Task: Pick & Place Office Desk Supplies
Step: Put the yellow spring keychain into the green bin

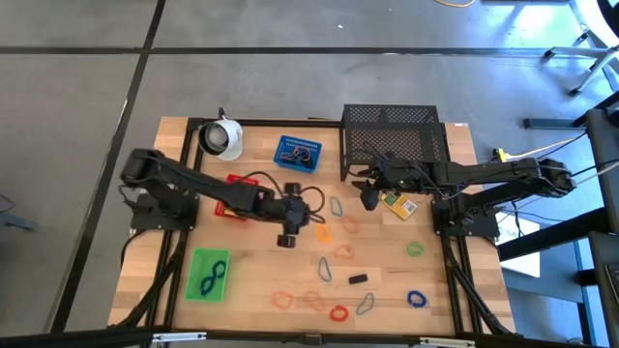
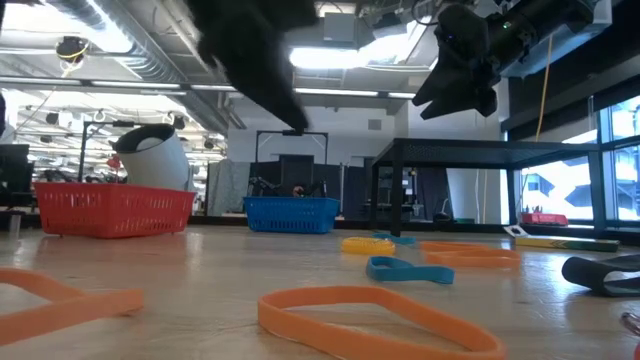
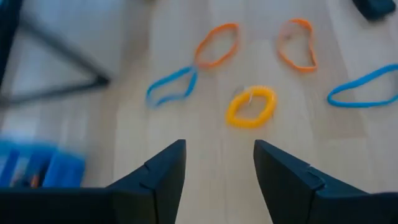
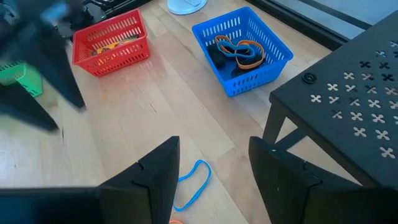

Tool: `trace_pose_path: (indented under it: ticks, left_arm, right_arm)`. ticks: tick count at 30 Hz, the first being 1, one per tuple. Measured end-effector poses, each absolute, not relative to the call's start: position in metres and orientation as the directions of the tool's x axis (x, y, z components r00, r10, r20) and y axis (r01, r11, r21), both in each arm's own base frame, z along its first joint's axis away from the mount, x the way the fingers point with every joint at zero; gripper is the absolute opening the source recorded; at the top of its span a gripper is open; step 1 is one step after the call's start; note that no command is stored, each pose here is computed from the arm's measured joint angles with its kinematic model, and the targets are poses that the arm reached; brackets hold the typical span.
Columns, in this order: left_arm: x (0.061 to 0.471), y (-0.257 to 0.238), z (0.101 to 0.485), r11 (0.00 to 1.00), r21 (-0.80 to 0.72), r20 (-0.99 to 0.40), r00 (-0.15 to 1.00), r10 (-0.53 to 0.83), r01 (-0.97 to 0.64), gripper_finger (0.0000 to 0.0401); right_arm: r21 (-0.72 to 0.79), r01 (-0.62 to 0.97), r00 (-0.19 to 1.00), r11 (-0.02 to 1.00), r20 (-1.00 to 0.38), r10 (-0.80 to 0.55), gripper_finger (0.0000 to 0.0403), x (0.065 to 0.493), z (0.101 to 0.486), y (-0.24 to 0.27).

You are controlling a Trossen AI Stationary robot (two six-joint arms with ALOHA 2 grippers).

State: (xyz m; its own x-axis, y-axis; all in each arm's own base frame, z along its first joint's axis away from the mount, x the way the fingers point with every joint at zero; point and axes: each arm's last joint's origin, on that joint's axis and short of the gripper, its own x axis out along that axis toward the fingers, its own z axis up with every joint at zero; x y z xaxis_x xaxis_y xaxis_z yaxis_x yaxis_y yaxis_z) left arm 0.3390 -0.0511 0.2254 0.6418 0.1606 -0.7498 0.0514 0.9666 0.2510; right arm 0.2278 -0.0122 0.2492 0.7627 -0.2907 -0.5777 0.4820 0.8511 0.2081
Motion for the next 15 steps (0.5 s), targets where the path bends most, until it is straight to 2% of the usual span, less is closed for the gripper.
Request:
trace_pose_path:
  ticks: [4, 9, 15]
  left_arm:
    - [0.363, -0.047, 0.199, 0.940, 0.286, -0.735, 0.672, 0.089, 0.188, 0.0182]
    - [0.384, -0.047, 0.165, 0.930, 0.238, -0.722, 0.692, -0.024, 0.280, 0.0176]
    - [0.392, -0.052, 0.135, 0.905, 0.200, -0.744, 0.659, -0.110, 0.377, 0.0168]
  right_arm:
    - [0.206, 0.481, 0.763, 0.852, -0.578, -0.291, 0.0195, 0.228, 0.249, -0.012]
    - [0.206, 0.481, 0.762, 0.852, -0.579, -0.291, 0.0195, 0.228, 0.249, -0.012]
    - [0.207, 0.482, 0.762, 0.851, -0.579, -0.291, 0.0194, 0.228, 0.249, -0.012]
